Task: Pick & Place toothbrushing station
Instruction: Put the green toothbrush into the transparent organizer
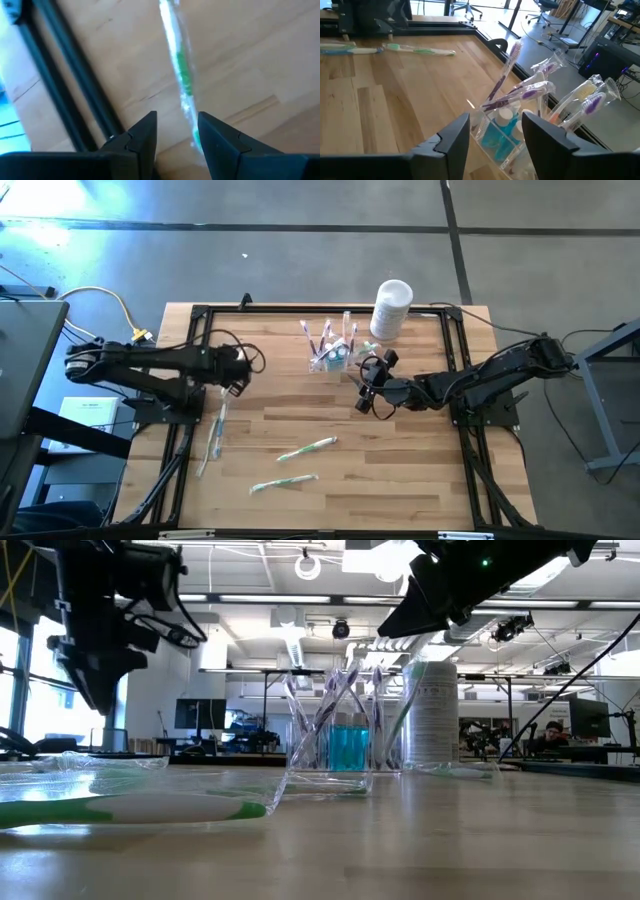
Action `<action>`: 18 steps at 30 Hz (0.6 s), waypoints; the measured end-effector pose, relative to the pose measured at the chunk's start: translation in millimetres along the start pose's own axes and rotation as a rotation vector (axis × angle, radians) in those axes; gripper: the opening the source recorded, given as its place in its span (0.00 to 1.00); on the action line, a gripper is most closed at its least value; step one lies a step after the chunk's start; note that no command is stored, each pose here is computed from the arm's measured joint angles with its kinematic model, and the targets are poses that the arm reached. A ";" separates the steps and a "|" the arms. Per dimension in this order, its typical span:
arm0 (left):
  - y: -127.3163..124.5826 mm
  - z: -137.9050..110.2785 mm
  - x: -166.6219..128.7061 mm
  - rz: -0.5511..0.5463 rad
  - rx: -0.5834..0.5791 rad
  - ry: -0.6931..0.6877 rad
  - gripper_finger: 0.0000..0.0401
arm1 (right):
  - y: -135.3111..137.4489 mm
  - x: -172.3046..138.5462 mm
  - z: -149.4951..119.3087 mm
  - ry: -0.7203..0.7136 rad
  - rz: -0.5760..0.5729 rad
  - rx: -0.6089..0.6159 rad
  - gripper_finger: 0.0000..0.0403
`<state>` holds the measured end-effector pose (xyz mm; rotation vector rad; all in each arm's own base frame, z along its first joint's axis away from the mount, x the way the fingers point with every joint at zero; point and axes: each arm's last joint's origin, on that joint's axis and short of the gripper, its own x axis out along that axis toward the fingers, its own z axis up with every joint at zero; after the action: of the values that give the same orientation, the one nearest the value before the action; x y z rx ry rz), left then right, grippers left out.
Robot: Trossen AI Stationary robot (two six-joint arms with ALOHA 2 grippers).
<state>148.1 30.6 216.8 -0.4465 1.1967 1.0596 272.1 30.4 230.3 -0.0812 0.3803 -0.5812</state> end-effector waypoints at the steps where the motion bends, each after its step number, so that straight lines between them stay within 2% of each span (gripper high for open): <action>1: -0.6 2.9 1.7 -0.016 0.013 0.006 0.34 | 0.0 0.0 0.0 0.000 0.000 0.000 0.43; 7: 1.1 13.0 12.5 -0.074 0.054 0.111 0.34 | -0.1 0.0 -0.9 0.007 -0.001 -0.005 0.43; 15: -0.8 17.2 27.1 -0.035 0.063 0.228 0.34 | -0.5 0.0 -3.1 0.026 -0.004 0.003 0.43; 18: -4.2 18.0 31.0 -0.051 0.069 0.260 0.34 | -0.5 0.0 -3.2 0.026 -0.004 0.005 0.43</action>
<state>160.9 55.7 194.1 -0.5704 1.4401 0.9325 270.7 30.1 227.4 -0.0698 0.4046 -0.5871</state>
